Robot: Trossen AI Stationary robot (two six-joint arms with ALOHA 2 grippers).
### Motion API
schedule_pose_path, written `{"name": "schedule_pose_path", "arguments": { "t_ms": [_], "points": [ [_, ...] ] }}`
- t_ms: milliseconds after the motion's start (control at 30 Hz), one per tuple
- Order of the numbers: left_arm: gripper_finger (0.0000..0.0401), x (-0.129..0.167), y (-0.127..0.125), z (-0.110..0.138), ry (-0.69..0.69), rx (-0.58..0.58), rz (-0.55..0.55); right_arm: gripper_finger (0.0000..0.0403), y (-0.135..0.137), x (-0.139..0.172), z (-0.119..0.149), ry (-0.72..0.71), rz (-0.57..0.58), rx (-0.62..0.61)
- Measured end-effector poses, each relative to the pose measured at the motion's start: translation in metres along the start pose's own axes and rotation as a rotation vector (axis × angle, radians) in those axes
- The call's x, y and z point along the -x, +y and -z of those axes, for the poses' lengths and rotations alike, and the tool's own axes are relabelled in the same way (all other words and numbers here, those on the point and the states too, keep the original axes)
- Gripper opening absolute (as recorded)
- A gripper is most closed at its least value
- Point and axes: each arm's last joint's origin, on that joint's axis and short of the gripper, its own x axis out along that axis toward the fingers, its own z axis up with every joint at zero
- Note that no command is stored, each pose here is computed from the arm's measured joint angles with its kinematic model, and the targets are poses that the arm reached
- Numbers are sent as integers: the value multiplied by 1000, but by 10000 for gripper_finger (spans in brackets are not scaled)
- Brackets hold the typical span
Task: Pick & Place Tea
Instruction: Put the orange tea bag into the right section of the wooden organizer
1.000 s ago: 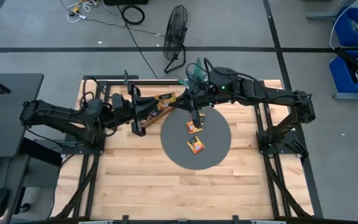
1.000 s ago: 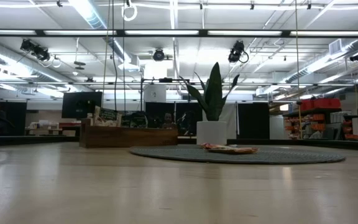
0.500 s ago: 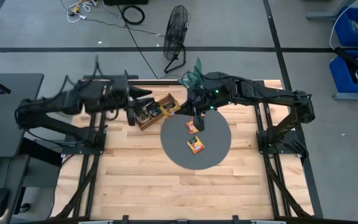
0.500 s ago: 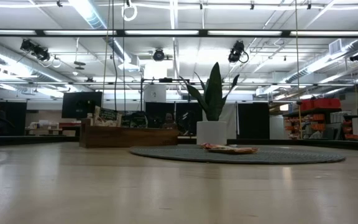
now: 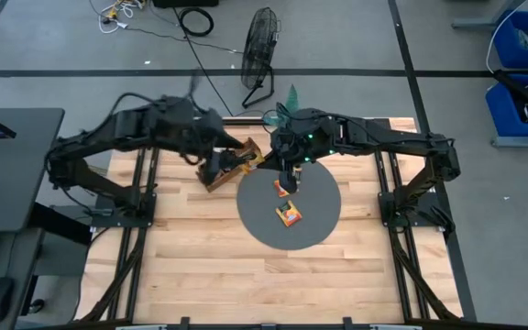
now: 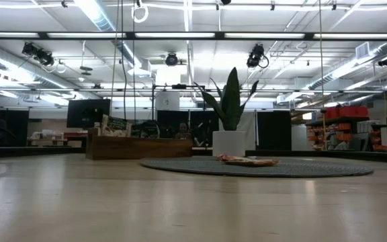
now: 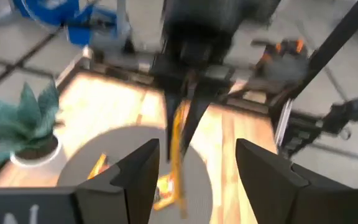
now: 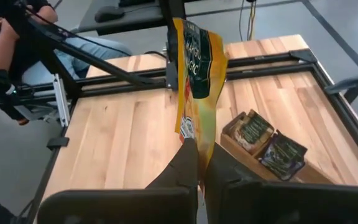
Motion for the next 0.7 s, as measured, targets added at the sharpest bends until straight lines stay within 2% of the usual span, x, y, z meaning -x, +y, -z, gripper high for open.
{"name": "schedule_pose_path", "arguments": {
  "t_ms": [167,367,500,633,700],
  "points": [
    [212,-19,4,10,112,5,-26,0,0,0,0,-2,0,7],
    [178,-24,4,9,98,0,-22,0,0,1,2,21,1,8],
    [120,-24,4,9,99,-67,-20,0,0,1,2,25,2,12],
    [36,-24,4,9,100,-78,-19,0,0,1,2,23,1,22],
    [11,-25,4,9,102,-79,-22,0,0,1,2,23,1,32]
  ]
}}
